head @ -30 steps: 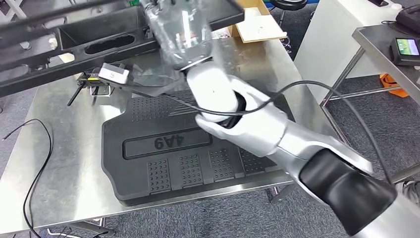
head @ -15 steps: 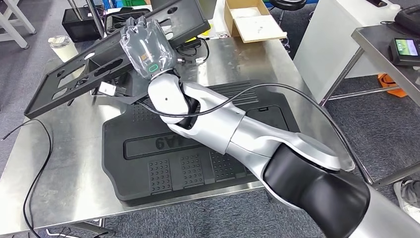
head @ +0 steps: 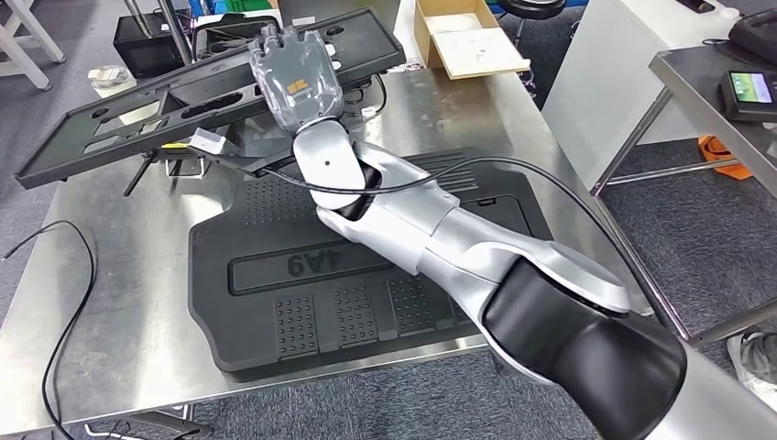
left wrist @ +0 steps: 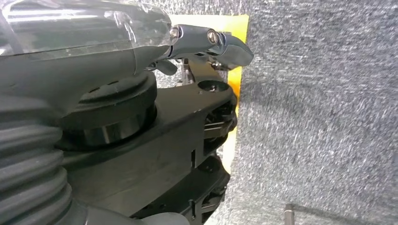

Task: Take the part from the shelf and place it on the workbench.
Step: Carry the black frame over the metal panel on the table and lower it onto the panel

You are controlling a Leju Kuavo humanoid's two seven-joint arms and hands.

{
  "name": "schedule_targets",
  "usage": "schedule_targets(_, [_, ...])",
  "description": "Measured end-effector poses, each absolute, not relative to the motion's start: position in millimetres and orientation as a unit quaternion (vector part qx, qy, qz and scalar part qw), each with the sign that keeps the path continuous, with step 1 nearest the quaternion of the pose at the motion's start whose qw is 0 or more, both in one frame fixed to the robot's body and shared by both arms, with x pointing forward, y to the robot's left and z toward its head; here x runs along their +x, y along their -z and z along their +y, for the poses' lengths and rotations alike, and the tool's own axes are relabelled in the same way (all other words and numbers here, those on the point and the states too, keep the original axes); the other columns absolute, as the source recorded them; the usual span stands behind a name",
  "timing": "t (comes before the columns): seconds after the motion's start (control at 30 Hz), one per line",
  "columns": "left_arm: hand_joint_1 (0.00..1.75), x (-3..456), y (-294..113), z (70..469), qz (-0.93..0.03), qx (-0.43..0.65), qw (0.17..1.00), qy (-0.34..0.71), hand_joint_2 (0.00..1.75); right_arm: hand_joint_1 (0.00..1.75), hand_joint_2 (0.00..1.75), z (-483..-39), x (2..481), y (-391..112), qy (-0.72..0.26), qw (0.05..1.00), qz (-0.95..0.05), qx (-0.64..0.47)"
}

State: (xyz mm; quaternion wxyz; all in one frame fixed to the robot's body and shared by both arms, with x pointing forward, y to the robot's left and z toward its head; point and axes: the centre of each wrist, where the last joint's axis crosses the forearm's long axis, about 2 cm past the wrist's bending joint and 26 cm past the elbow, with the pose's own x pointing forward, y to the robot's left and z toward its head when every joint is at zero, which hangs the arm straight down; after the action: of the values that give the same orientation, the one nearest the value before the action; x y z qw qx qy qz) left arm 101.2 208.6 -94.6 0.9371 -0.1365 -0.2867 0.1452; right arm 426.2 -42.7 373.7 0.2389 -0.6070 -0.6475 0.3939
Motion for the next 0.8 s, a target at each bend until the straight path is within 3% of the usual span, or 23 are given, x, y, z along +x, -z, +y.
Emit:
schedule_targets(0.07, [0.0, 101.2, 94.6, 208.6, -0.287, -0.135, 0.937, -0.146, 0.0, 0.0, 1.75, -44.0, 427.0, -374.6, -0.391, 0.242, -0.648, -0.607])
schedule_targets(0.27, [0.0, 101.3, 94.9, 209.8, -0.286, -0.106, 0.942, -0.138, 0.0, 0.0, 1.75, -50.5, 430.0, -383.6, -0.371, 0.267, -0.667, -0.589])
schedule_targets(0.5, [0.0, 97.9, 95.7, 209.9, -0.268, -0.106, 0.948, -0.136, 0.0, 0.0, 1.75, -71.6, 431.8, -407.8, -0.327, 0.331, -0.745, -0.478])
schedule_targets(0.8, [0.0, 93.1, 96.9, 210.5, -0.26, -0.11, 0.95, -0.133, 0.0, 0.0, 1.75, -86.4, 423.3, -432.6, -0.288, 0.326, -0.784, -0.442])
